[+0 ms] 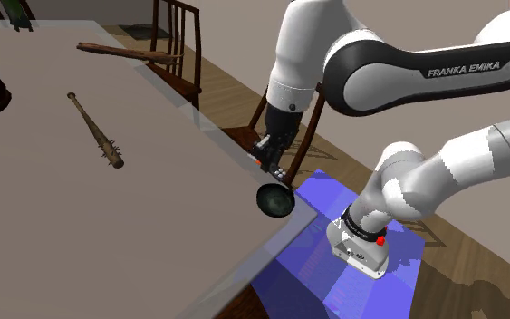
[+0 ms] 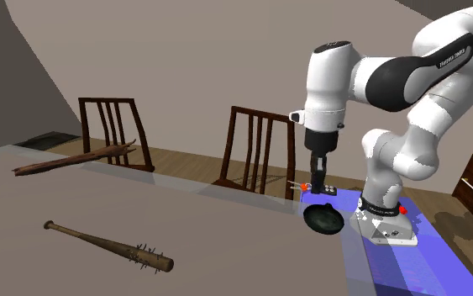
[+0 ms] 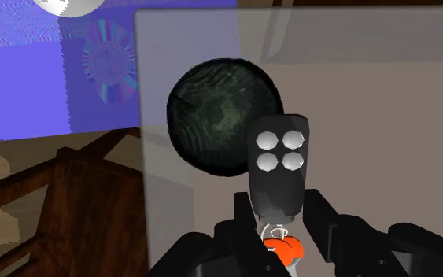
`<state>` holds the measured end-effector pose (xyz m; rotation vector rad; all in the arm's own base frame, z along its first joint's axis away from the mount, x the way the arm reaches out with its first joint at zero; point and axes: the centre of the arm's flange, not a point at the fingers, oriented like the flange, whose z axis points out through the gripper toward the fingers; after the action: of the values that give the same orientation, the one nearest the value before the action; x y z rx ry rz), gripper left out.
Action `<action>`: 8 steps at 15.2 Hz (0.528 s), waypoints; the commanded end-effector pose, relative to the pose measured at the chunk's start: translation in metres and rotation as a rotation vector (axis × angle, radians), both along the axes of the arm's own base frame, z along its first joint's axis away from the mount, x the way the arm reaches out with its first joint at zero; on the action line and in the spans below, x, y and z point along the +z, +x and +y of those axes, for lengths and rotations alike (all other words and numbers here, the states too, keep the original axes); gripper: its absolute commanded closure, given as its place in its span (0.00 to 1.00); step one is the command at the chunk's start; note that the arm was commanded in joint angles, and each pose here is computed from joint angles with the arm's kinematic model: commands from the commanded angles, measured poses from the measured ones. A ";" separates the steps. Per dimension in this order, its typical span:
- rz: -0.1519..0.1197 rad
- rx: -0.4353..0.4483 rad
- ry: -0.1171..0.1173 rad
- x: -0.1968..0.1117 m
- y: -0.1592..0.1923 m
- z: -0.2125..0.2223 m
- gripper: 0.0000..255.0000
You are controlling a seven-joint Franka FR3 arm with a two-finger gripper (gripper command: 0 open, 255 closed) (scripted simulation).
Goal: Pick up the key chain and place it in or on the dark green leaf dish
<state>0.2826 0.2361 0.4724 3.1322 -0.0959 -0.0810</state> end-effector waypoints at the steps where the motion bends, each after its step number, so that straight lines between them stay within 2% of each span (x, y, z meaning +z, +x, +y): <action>1: 0.000 0.000 0.001 0.003 -0.026 -0.010 1.00; 3: 0.000 0.000 0.001 0.004 -0.054 -0.019 1.00; 8: 0.000 0.000 0.001 -0.022 -0.054 -0.019 1.00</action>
<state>0.2284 0.2179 0.4553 3.1326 -0.0963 -0.0815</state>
